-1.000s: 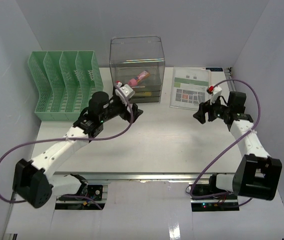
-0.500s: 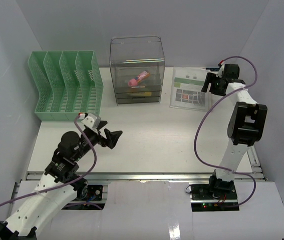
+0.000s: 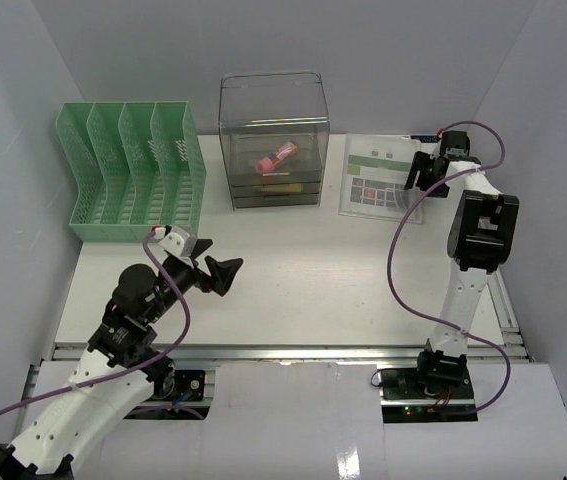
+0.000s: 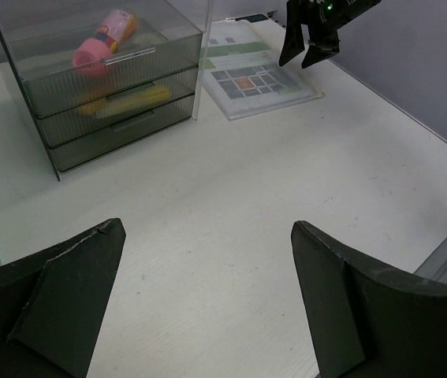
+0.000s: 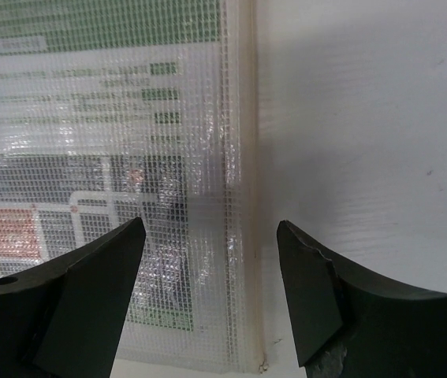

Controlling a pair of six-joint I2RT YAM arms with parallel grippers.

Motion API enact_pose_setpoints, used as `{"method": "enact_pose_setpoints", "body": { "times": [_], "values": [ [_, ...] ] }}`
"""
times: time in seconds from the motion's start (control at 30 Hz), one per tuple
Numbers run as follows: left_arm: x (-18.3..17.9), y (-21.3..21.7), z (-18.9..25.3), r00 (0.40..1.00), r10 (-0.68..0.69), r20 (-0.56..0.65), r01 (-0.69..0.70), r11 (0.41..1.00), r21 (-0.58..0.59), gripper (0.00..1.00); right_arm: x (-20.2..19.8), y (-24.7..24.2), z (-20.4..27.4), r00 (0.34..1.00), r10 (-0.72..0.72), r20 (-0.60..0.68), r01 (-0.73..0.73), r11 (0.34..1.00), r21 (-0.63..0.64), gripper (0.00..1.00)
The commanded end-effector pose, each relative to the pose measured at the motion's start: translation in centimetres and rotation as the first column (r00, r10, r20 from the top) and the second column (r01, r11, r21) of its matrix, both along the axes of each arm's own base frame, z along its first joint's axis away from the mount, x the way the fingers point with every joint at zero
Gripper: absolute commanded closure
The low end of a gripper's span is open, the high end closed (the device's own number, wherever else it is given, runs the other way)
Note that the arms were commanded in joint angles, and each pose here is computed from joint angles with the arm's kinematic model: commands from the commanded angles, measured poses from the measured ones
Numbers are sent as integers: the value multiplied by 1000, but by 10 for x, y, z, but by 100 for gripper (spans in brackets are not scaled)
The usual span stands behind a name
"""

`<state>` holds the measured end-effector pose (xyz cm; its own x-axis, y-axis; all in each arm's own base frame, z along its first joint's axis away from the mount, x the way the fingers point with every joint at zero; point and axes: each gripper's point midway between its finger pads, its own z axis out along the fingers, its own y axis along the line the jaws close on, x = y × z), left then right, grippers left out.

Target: Organize the desk

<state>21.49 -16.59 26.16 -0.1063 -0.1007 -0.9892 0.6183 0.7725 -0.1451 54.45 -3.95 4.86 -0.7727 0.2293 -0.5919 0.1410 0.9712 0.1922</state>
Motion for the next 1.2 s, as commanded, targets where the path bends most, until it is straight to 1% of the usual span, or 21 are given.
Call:
{"method": "enact_pose_setpoints", "body": {
  "times": [0.0, 0.1, 0.27, 0.4, 0.47, 0.53, 0.57, 0.63, 0.73, 0.77, 0.8, 0.93, 1.0, 1.07, 1.13, 1.17],
  "values": [
    [-2, 0, 2, 1000, -4, 1, 4, 1000, -10, 2, 3, -9, 4, 996, -94, -11, 94, 995, 14, 28],
    [-3, 0, 4, 1000, -9, 10, 9, 1000, -16, 2, -1, -12, 2, 989, -146, -31, 147, 989, 17, 30],
    [-2, 0, 3, 1000, -5, 8, 5, 1000, -13, 2, -4, -4, -9, 989, -133, -64, 137, 989, 54, 32],
    [-2, -1, 3, 1000, -10, 8, 10, 1000, -11, 2, -11, 0, -33, 986, -117, -116, 126, 990, 69, 46],
    [-4, -3, 3, 1000, -27, 11, 28, 1000, -13, 2, -16, -1, -42, 983, -120, -136, 130, 989, 69, 56],
    [-7, -6, 5, 998, -51, 21, 51, 998, -20, 2, -21, 1, -49, 981, -115, -155, 131, 986, 99, 65],
    [-9, -7, 7, 998, -62, 27, 63, 998, -24, 2, -23, 2, -52, 980, -111, -164, 131, 985, 115, 71],
    [-12, -10, 9, 996, -85, 36, 86, 996, -31, 2, -26, 1, -51, 980, -111, -166, 135, 981, 142, 81],
    [-17, -15, 11, 992, -122, 45, 124, 991, -46, 2, -28, -3, -40, 983, -120, -142, 147, 968, 203, 92],
    [-18, -17, 11, 990, -135, 46, 137, 989, -51, 2, -29, -5, -34, 983, -127, -130, 156, 959, 238, 92],
    [-20, -19, 11, 988, -148, 46, 151, 987, -54, 2, -31, -9, -29, 984, -136, -116, 161, 956, 246, 92],
    [-25, -28, 10, 979, -201, 23, 202, 975, -92, 2, -52, 3, -2, 992, -111, -61, 125, 926, 357, 92],
    [-29, -35, 9, 972, -235, 4, 233, 961, -146, 2, -65, 12, 15, 996, -84, -33, 91, 910, 405, 92],
    [-32, -43, 3, 959, -278, -45, 264, 942, -208, 2, -77, 20, 41, 999, -52, 16, 40, 898, 438, 92],
    [-37, -53, -7, 938, -335, -87, 300, 912, -281, 2, -97, 26, 50, 999, -17, 27, 1, 870, 494, 92],
    [-38, -57, -14, 925, -354, -134, 295, 896, -332, 2, -104, 27, 62, 999, -6, 53, -22, 862, 506, 92]
  ]
}}
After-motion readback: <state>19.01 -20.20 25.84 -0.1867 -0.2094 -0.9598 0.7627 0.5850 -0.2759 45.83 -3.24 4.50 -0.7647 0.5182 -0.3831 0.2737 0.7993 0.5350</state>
